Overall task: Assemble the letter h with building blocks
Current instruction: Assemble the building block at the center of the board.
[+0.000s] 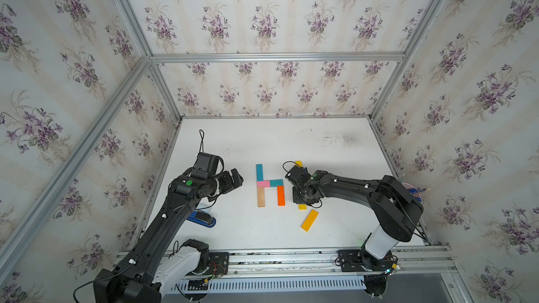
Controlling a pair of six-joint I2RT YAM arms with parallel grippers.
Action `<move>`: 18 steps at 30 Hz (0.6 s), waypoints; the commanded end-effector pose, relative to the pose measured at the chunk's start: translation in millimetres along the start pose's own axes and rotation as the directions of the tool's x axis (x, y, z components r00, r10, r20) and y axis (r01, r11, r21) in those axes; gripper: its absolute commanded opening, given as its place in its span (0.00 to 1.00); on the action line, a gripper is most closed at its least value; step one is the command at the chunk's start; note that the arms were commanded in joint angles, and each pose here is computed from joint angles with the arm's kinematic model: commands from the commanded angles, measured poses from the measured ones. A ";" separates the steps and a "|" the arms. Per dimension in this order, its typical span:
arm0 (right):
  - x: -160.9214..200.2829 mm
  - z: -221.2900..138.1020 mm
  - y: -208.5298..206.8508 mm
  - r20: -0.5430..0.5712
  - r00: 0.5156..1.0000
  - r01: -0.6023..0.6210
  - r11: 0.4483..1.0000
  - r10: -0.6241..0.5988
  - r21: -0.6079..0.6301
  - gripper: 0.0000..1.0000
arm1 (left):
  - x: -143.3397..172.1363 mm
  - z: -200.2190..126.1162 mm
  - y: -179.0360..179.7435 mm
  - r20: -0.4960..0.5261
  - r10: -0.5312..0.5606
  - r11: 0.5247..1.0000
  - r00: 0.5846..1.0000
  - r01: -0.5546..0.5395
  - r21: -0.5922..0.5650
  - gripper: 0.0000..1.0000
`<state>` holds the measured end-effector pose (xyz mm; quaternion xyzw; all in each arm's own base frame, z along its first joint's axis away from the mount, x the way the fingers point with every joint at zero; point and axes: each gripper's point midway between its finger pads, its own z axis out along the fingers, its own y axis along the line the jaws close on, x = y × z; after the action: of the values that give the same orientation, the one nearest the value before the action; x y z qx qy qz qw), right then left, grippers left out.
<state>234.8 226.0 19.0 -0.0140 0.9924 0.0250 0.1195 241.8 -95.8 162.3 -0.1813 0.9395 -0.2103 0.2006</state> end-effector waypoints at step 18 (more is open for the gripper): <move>-13.1 5.3 -9.6 0.006 1.000 0.006 0.999 -0.006 0.044 0.51 | 1.1 0.9 1.1 -0.007 0.004 1.000 1.000 -0.004 -0.006 1.00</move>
<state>249.6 222.2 15.1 -0.0169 0.9925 0.0140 0.1205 242.0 -95.7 161.6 -0.1817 0.9398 -0.2096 0.1994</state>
